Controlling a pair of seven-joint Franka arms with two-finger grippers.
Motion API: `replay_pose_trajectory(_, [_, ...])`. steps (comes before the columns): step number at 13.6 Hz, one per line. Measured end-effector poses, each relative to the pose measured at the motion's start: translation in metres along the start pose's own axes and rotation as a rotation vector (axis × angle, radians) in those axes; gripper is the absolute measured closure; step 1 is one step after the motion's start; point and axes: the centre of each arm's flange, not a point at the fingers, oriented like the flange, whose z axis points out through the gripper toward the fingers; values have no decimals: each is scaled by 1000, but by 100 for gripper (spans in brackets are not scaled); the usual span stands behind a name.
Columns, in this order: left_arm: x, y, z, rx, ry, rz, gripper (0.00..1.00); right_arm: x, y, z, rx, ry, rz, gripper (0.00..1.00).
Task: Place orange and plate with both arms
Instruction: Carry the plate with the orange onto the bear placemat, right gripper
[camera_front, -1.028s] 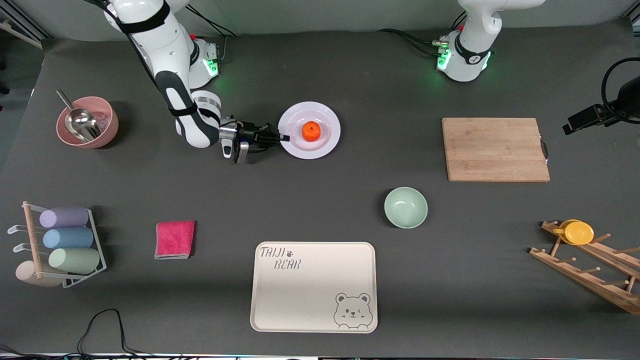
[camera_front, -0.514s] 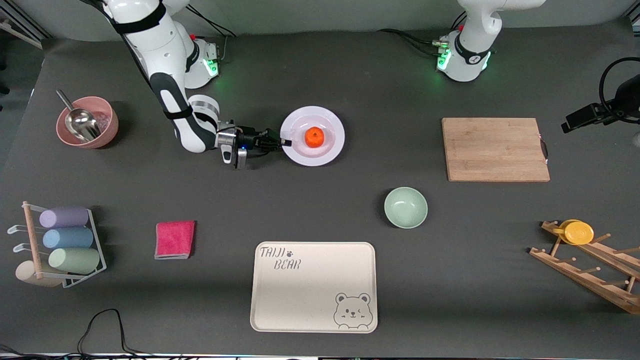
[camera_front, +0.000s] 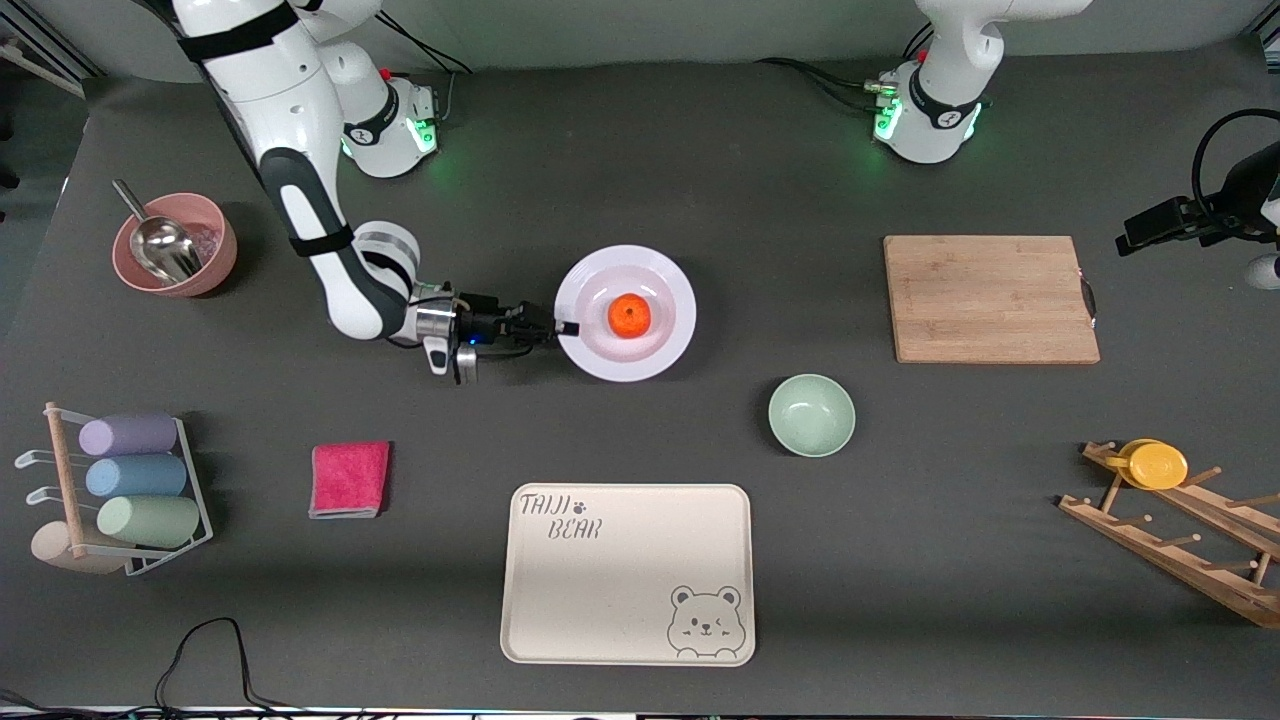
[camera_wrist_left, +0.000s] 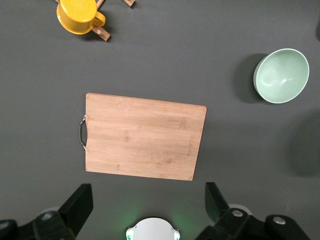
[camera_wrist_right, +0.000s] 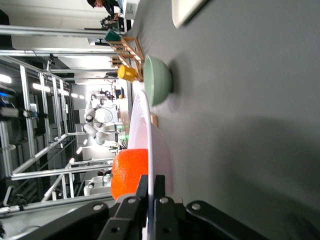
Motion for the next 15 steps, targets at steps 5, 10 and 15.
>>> replay_pose_trajectory(5, [2,1,3,8,-5,5,0,103,-83,-15,18,17,41,93])
replay_pose_trajectory(10, [5,2,7,11,-14,5,0,221,-75,-8,-4,53,65,93])
replay_pose_trajectory(15, [5,2,7,12,-15,5,0,293,-9,-4,-26,152,55,93])
